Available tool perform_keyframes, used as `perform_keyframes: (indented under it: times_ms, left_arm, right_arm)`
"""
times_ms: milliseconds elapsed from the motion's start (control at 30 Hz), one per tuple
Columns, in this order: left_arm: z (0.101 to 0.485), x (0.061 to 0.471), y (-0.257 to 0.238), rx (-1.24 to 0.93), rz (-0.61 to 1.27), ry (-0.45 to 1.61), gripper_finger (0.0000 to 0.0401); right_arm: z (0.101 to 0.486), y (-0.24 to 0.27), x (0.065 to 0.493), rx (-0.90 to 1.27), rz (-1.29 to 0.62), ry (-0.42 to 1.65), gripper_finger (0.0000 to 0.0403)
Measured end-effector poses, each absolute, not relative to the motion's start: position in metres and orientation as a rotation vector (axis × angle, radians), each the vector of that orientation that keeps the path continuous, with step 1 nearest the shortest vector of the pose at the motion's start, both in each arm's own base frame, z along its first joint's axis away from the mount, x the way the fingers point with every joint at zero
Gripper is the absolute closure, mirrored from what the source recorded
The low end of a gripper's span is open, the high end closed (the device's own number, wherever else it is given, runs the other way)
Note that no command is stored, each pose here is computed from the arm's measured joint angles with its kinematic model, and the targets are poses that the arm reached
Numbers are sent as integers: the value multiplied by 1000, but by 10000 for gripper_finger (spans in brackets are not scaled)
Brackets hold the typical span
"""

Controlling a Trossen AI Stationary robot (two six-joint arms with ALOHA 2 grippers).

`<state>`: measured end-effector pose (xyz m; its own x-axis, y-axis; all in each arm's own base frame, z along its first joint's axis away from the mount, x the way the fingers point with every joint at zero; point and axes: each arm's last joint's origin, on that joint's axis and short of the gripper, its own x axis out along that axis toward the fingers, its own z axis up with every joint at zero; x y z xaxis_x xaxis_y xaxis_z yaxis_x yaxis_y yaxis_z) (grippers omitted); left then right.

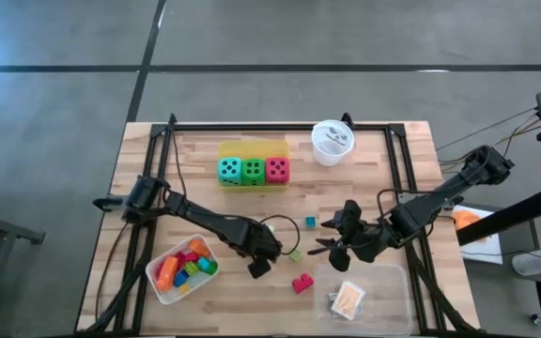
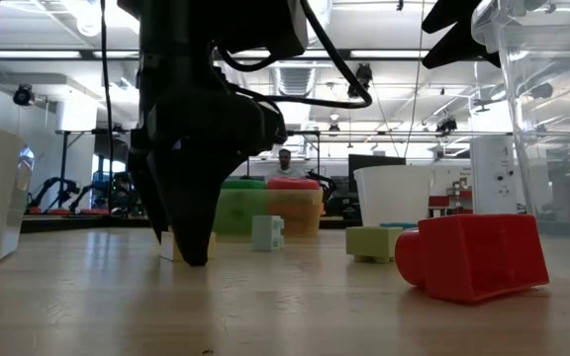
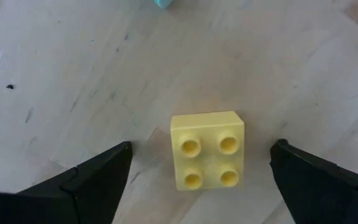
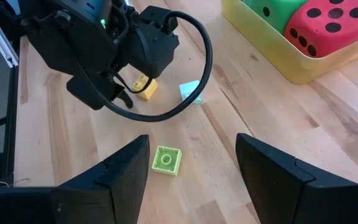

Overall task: Pick & Place Toys
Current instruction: Put the yellow game piece into the white bin

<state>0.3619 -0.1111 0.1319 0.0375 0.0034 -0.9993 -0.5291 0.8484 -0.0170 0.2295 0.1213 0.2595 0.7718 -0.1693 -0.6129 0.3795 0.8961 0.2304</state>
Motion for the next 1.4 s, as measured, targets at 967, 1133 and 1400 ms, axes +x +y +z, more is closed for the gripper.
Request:
perform_keyframes:
  times_ms: [967,1133,1400]
  left_arm:
    - [145,362,-113,-491,381,1443,280]
    - [160,358,-114,-526,314,1458,280]
    - [217,323,-116,-543,331,1461,280]
  right_arm:
    - [260,121,230,357,-303,620,168]
    - [260,121,230,357,-303,620,168]
    - [260,121,229,356,-304,622,168]
